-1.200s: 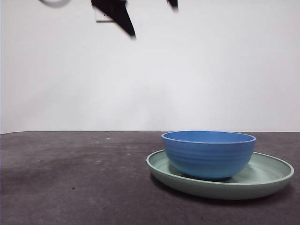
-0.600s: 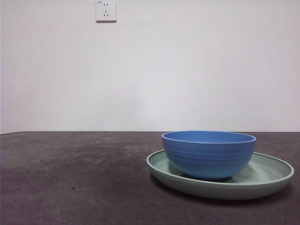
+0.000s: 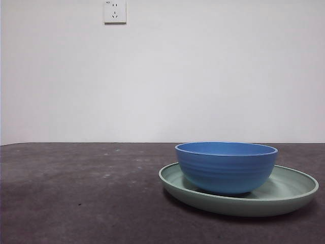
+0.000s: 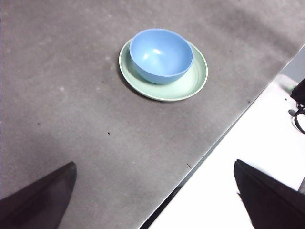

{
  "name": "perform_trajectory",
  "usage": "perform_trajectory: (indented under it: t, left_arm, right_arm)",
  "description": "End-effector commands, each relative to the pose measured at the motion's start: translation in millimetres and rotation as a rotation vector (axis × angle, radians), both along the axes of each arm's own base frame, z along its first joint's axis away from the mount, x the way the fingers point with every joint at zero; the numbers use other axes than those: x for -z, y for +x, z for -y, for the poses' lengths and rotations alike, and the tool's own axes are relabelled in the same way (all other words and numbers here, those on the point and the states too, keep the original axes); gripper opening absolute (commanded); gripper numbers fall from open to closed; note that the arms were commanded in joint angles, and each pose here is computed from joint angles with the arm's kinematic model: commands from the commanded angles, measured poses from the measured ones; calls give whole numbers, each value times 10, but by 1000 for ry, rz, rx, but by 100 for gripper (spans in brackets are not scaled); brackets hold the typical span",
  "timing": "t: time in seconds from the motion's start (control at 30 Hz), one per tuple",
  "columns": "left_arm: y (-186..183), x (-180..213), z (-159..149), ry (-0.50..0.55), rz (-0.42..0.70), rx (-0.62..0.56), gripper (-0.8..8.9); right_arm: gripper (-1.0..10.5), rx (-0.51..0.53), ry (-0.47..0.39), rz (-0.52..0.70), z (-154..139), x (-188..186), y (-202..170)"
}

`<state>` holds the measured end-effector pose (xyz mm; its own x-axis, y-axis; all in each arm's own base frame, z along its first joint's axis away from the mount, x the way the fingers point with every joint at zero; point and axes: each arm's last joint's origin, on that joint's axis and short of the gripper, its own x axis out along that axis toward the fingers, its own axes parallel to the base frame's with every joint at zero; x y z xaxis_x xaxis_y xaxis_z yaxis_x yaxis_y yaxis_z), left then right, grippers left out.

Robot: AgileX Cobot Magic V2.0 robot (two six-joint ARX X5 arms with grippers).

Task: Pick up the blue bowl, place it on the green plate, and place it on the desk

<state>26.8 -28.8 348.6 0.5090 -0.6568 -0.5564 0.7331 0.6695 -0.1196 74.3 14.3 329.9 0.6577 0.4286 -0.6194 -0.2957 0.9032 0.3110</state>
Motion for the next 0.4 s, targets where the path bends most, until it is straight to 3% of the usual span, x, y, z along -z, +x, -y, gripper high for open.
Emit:
perform_trajectory:
  t: [0.03, 0.23, 0.4]
  left_arm:
    - [-45, -20, -34, -16, 32, 11, 530]
    - [-56, -26, -43, -25, 42, 11, 530]
    - [-55, -27, -42, -26, 43, 11, 531]
  right_arm:
    - [546, -3, 1, -12, -1, -28, -17]
    - [546, -13, 30, -167, -13, 58, 84]
    - [546, -12, 23, -338, -29, 211, 511]
